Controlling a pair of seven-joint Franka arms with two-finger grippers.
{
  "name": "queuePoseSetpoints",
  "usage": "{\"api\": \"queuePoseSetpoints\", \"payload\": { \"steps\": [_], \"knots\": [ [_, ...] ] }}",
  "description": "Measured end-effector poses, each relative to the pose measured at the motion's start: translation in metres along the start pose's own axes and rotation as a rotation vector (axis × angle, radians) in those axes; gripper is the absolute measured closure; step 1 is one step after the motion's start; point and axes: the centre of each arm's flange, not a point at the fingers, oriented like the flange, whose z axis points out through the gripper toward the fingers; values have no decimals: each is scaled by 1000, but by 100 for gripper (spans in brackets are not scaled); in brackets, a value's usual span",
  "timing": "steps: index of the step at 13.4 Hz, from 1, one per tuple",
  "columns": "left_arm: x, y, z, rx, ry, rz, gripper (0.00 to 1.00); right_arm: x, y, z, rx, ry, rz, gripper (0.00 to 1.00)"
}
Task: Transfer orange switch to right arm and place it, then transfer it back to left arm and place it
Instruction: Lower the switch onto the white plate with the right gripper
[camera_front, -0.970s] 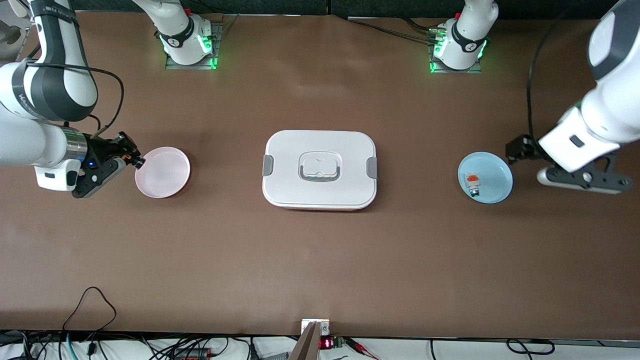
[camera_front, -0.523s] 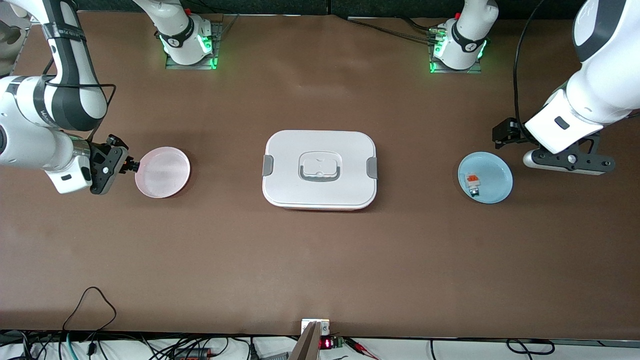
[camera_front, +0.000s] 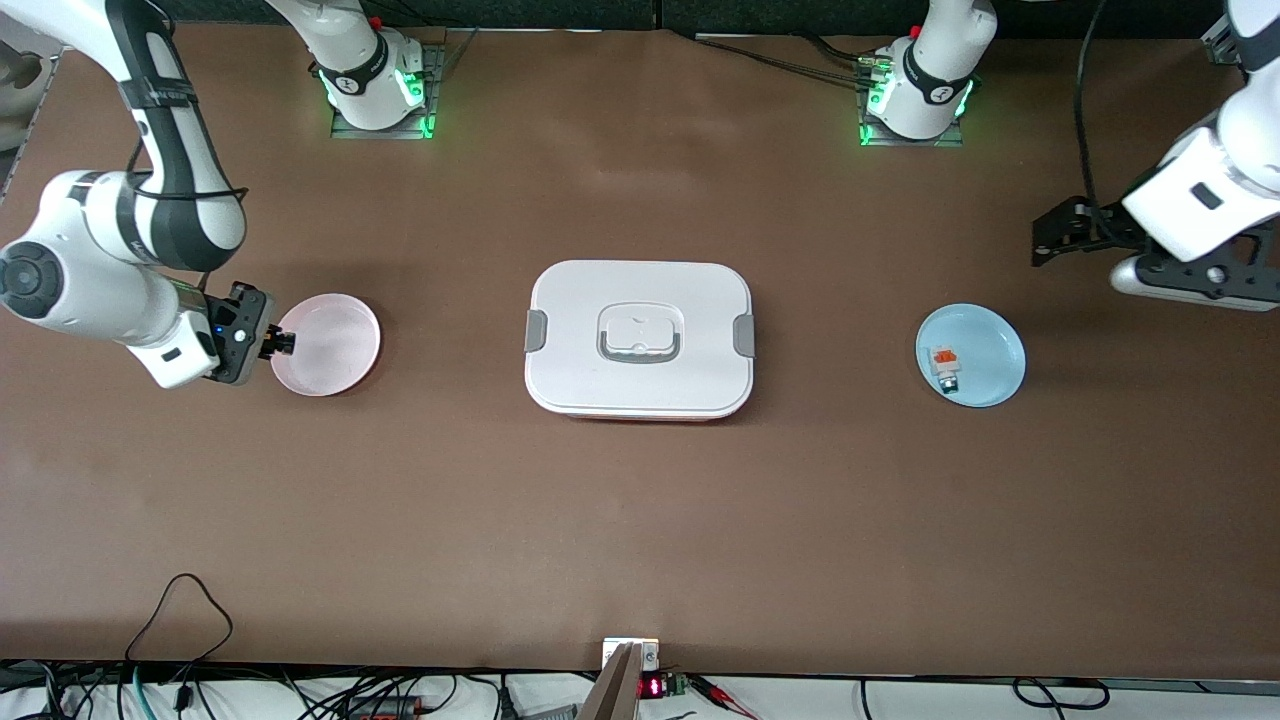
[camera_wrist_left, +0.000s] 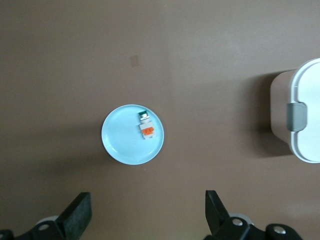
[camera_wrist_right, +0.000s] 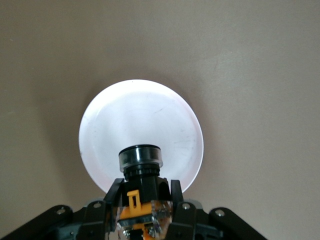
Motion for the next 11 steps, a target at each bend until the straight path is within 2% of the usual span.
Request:
{"api": "queuePoseSetpoints", "payload": {
  "steps": [11],
  "knots": [
    [-1, 36, 4, 0, -24, 72, 0, 8, -20, 88, -41, 20, -84, 58]
  ]
}}
